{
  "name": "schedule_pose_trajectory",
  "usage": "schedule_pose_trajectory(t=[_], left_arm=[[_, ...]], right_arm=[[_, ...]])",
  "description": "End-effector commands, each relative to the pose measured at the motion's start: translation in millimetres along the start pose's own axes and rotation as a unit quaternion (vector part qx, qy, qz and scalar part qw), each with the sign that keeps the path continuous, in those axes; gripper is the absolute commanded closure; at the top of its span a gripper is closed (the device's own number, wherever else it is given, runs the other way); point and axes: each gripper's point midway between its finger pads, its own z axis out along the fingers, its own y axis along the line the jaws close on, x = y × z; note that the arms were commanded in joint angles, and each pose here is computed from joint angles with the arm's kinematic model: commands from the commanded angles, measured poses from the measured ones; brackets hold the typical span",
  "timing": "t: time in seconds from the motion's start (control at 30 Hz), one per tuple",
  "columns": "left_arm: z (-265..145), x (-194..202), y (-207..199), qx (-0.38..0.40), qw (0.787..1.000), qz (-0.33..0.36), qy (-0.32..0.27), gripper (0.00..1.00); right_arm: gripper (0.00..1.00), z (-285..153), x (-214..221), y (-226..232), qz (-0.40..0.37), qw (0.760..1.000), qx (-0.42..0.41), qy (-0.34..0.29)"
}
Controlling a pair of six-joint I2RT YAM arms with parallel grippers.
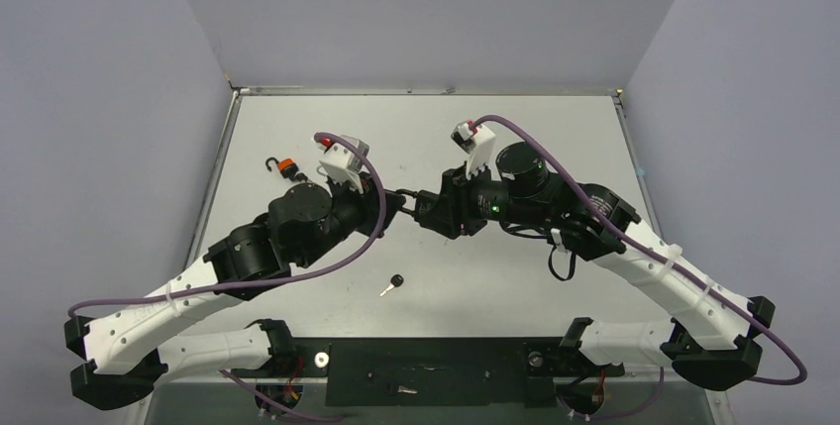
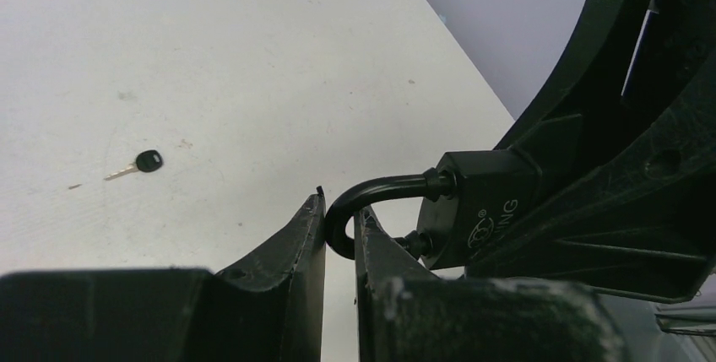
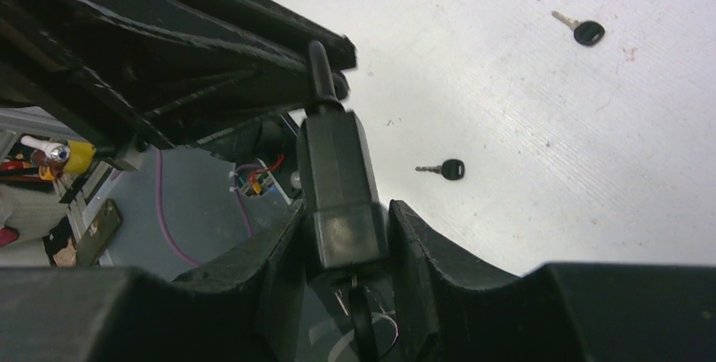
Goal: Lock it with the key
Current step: Lock the lock.
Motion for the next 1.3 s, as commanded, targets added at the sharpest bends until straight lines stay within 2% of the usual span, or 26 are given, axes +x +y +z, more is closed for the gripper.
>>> schedule_pose_trajectory(t=[0.0, 0.17, 0.47, 0.63, 1.27], left_arm=[[-32, 18, -135, 0.317, 0.939, -0.09, 0.097, 1.0], [-38, 3, -139, 0.347, 0.925, -0.128, 0.09, 1.0], [-43, -31, -133, 0.35, 0.92, -0.169, 0.046, 1.0], [-56, -51, -148, 0.395, 0.897, -0.198, 0.028, 1.0], [-79, -71, -179, 0.464, 0.856, -0.227, 0.024, 1.0]], right_arm=[[1.0, 2, -123, 62, -0.027, 0.964, -0.115, -0.238], [1.0, 6, -118, 59, -0.027, 0.966, -0.111, -0.233], [1.0, 8, -107, 49, -0.022, 0.969, -0.096, -0.228], [1.0, 15, -105, 45, -0.019, 0.971, -0.089, -0.223], [1.0, 60, -112, 18, 0.025, 0.975, -0.04, -0.217]])
